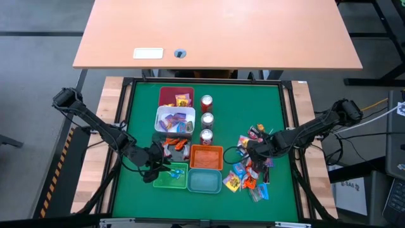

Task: Sort candy
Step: Put the orange chocolate into the black bin

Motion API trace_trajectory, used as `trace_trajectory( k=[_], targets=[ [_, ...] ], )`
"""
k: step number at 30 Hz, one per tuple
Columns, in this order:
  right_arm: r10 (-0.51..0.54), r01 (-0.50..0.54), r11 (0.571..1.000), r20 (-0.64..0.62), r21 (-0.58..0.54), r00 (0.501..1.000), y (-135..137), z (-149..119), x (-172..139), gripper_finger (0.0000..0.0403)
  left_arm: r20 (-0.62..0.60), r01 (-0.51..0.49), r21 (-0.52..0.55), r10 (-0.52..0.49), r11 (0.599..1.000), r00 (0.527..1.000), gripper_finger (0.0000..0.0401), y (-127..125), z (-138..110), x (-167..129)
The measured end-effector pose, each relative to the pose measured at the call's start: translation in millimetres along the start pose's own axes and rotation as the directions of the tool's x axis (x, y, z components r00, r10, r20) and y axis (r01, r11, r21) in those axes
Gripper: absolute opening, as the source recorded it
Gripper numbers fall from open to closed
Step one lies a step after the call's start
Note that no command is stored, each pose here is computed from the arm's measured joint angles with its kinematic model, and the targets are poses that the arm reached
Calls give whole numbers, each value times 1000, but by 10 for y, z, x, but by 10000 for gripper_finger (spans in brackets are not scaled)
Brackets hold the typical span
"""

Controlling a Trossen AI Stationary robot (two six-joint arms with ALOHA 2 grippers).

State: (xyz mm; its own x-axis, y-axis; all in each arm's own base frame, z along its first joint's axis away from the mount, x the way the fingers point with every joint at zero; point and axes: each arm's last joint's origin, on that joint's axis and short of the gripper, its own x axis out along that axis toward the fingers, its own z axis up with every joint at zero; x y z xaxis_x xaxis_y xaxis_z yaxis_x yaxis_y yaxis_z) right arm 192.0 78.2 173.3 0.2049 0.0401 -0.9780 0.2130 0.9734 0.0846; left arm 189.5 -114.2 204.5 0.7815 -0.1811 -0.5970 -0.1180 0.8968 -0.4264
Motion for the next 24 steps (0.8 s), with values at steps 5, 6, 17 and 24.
trace_trajectory(
  k=[5,6,17,24],
  targets=[
    [13,-13,1000,-9,2,1000,4,-3,0,7,0,0,0,0,1000,1000,124,0,0,0],
    [11,-11,1000,-8,10,1000,3,-2,0,9,0,-1,0,1,1000,1000,124,0,0,0],
    [24,-23,1000,-14,10,1000,8,-2,-2,81,0,-1,0,1,1000,1000,124,0,0,0],
    [27,-27,999,-9,-35,1000,12,3,-3,160,0,-1,0,1,1000,1000,124,1,0,1]
  ],
)
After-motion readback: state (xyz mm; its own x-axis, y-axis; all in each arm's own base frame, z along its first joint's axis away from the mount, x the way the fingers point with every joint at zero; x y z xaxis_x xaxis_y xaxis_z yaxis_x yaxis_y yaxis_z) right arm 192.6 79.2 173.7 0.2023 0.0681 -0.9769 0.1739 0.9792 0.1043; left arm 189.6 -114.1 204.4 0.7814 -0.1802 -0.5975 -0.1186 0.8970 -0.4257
